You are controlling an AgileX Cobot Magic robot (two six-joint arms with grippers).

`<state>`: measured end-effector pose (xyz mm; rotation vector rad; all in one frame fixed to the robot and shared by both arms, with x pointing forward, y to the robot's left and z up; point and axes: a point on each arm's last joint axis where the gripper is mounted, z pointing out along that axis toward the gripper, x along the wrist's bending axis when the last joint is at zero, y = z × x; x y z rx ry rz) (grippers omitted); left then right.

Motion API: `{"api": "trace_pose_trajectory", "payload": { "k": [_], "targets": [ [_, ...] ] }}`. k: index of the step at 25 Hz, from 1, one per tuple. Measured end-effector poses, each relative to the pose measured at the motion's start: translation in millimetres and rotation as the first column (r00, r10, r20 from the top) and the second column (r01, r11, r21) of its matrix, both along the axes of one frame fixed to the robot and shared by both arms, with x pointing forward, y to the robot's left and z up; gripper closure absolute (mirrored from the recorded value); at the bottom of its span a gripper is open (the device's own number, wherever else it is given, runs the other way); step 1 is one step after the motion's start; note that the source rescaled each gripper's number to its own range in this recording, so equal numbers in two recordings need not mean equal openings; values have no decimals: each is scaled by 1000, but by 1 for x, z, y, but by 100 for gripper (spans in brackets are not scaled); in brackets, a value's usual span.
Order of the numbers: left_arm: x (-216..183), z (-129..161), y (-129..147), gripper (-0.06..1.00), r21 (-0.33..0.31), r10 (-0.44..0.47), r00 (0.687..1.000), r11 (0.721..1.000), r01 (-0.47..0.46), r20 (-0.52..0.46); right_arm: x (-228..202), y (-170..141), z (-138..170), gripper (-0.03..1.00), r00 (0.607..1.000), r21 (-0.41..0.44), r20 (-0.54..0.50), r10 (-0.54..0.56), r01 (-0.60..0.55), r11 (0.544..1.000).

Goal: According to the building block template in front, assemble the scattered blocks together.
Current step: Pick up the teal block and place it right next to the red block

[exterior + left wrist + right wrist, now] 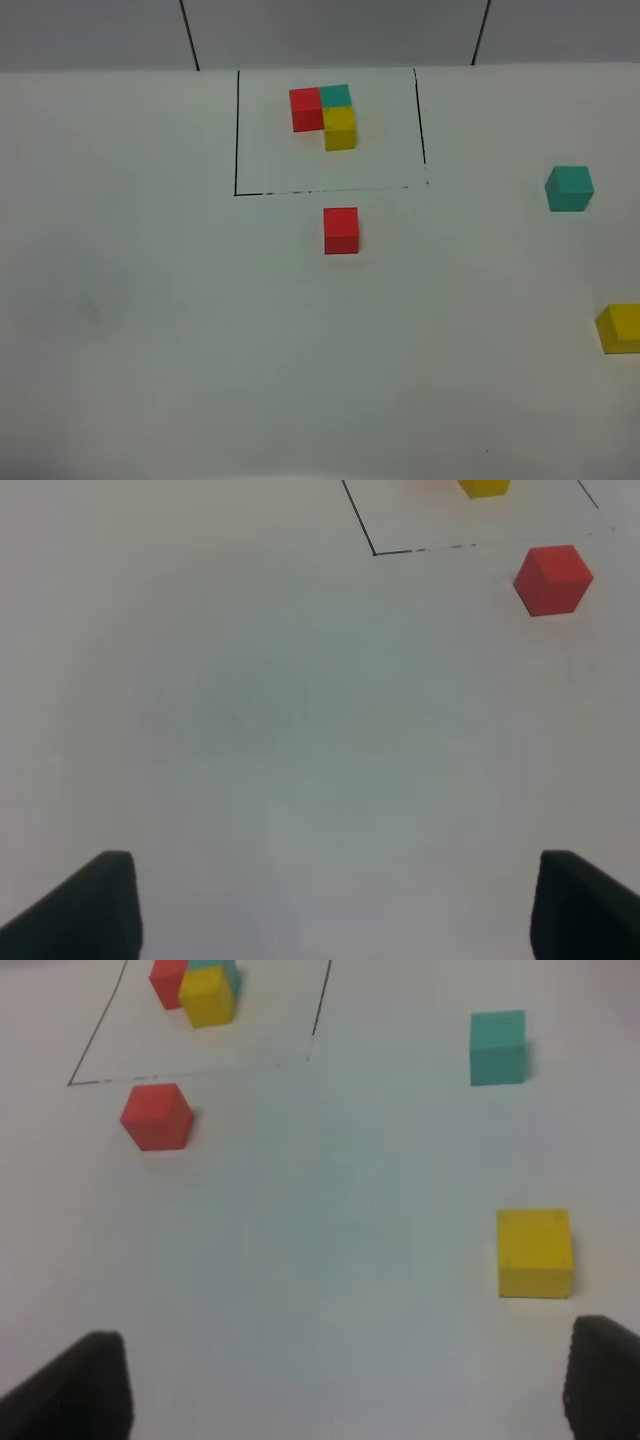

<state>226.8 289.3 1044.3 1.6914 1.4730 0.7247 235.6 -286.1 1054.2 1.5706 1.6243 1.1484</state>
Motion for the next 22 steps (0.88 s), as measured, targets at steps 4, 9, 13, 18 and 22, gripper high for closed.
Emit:
{"api": "trace_pose_trajectory", "payload": {
  "k": [4, 9, 13, 18, 22],
  "targets": [
    [0, 0, 0, 19, 0, 0, 1000, 1000, 0, 0, 0, 0, 0, 21, 1000, 0, 0, 0, 0, 1000],
    [0, 0, 0, 19, 0, 0, 1000, 1000, 0, 0, 2, 0, 1, 20, 1000, 7, -8, -4, 4, 1000],
    [0, 0, 0, 19, 0, 0, 1000, 1000, 0, 0, 23, 1, 7, 14, 997, 22, -74, -19, 20, 1000],
    [0, 0, 0, 19, 0, 0, 1000, 1000, 0, 0, 71, 2, 3, 2, 964, 1, -265, -24, 25, 1000],
    [0, 0, 0, 20, 0, 0, 1000, 1000, 0, 0, 110, 1, -4, -1, 908, -53, -417, -31, 10, 999]
  ]
}}
